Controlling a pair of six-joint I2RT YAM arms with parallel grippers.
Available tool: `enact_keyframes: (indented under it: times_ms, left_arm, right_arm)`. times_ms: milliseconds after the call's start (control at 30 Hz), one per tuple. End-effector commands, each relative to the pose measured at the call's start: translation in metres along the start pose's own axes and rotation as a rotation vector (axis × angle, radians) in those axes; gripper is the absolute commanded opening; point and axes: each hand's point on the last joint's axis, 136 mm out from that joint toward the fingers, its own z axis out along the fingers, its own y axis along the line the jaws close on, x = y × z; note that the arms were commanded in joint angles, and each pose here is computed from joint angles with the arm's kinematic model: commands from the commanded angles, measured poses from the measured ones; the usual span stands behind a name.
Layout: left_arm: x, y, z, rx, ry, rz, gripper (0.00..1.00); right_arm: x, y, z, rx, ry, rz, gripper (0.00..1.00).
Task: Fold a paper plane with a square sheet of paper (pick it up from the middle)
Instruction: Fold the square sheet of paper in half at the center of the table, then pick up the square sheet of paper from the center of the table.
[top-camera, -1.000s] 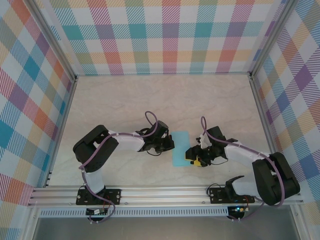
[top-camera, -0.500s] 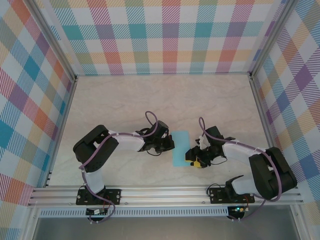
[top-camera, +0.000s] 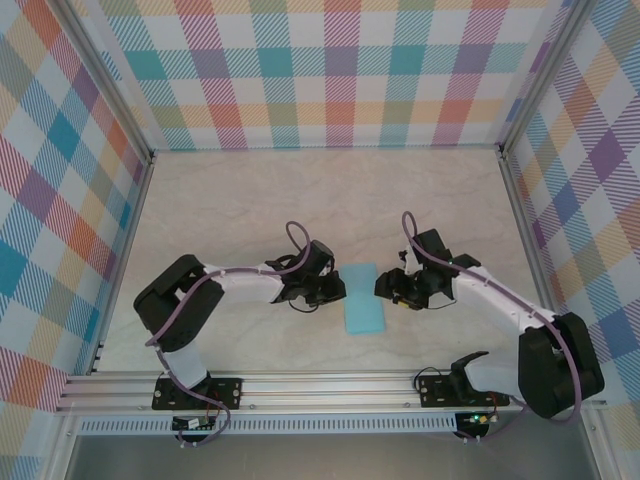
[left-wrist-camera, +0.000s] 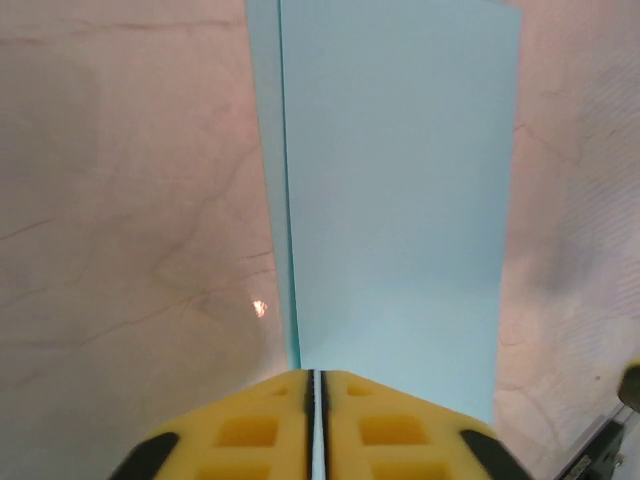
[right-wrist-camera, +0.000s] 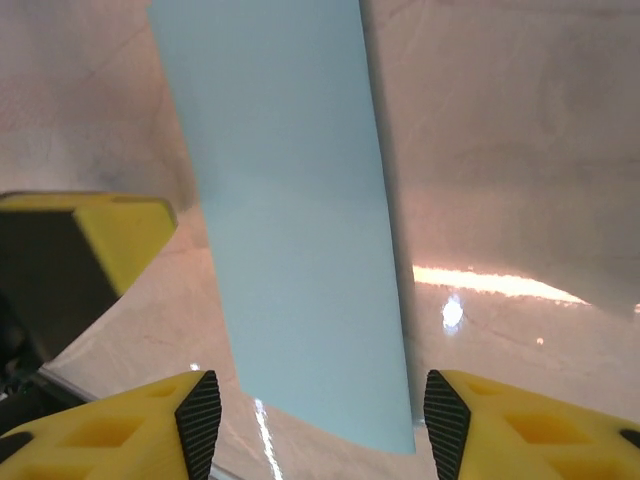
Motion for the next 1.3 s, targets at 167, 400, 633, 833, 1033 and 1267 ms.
enact_keyframes:
  times_ms: [167, 400, 633, 833, 1033, 1267]
  left_arm:
    - [-0.001, 0.014, -0.029, -0.035, -0.089, -0.03, 0.34]
    - [0.003, 0.009, -0.018, 0.022, -0.055, -0.071, 0.37]
    - [0.007, -0.004, -0.002, 0.105, 0.002, -0.098, 0.45]
    - [0.008, -0.002, 0.008, 0.109, 0.021, -0.114, 0.46]
    - [0.008, -0.01, 0.011, 0.137, 0.038, -0.106, 0.42]
    - [0.008, -0.017, 0.014, 0.166, 0.053, -0.101, 0.37]
  right_arm:
    - [-0.022, -0.016, 0.014, 0.171, 0.038, -0.011, 0.51]
    - [-0.023, -0.019, 0.031, 0.224, 0.097, -0.035, 0.46]
    - [-0.022, -0.022, 0.035, 0.24, 0.102, -0.028, 0.44]
    - [-0.022, -0.018, 0.029, 0.223, 0.079, -0.029, 0.44]
    - [-0.018, -0.019, 0.028, 0.214, 0.072, -0.021, 0.44]
    - [-0.013, -0.023, 0.034, 0.203, 0.088, -0.002, 0.43]
